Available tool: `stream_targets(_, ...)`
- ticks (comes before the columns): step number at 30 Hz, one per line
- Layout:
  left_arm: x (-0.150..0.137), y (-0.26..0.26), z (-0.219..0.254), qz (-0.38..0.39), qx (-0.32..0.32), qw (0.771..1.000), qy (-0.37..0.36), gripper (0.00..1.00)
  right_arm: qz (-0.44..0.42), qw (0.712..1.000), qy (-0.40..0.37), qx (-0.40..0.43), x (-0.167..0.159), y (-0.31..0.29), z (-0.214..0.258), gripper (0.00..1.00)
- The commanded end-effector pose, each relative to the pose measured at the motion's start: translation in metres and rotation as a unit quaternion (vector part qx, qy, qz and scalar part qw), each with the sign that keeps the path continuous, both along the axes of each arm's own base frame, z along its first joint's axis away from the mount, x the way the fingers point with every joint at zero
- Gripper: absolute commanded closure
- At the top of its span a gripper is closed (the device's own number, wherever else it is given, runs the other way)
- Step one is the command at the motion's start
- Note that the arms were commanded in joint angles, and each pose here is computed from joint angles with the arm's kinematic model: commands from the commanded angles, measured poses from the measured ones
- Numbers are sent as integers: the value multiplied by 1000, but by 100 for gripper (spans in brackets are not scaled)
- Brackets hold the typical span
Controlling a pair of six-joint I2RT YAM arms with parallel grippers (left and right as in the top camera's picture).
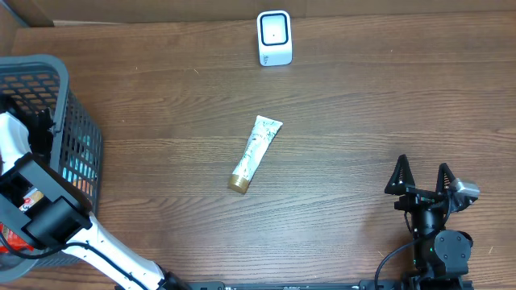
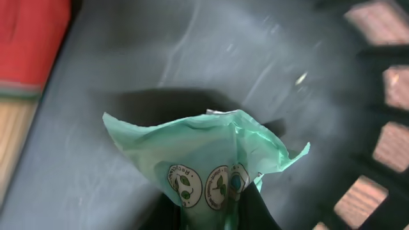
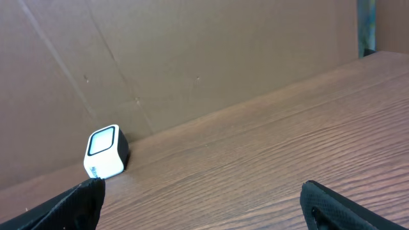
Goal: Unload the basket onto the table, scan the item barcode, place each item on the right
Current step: 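Grasp the teal wipes pack in the basket with the left gripper, then carry the wipes pack to the scanner and set it beside the tube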
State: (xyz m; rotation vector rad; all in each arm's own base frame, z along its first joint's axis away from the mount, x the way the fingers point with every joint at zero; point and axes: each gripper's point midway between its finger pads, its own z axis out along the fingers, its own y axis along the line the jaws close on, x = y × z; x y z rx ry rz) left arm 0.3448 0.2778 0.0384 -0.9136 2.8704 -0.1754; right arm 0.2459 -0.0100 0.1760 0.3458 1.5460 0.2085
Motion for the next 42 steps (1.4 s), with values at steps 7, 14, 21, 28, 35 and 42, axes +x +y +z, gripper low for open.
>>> stream_targets(7,2,12,129,81,83,990,-81,96,-4,1000,-4,1,0,-1,-1,0)
stream_targets(14,-5,-10,245,87,141,961,-219,96,-4,1000,-4,1,0,-1,-1,0)
stream_targets(21,-9,-79,371,7,155,896,-416,96,-4,1000,-3,1,0,-1,-1,0)
stream_targets(28,-11,-185,400,-115,110,874,-459,96,-4,1000,-4,1,0,-1,-1,0)
stream_targets(35,6,-281,347,-255,68,888,-376,96,-4,1000,-4,1,0,-1,-1,0)
stream_targets(42,18,-373,284,-374,-5,878,-301,96,-4,1000,-4,1,0,-1,-1,0)
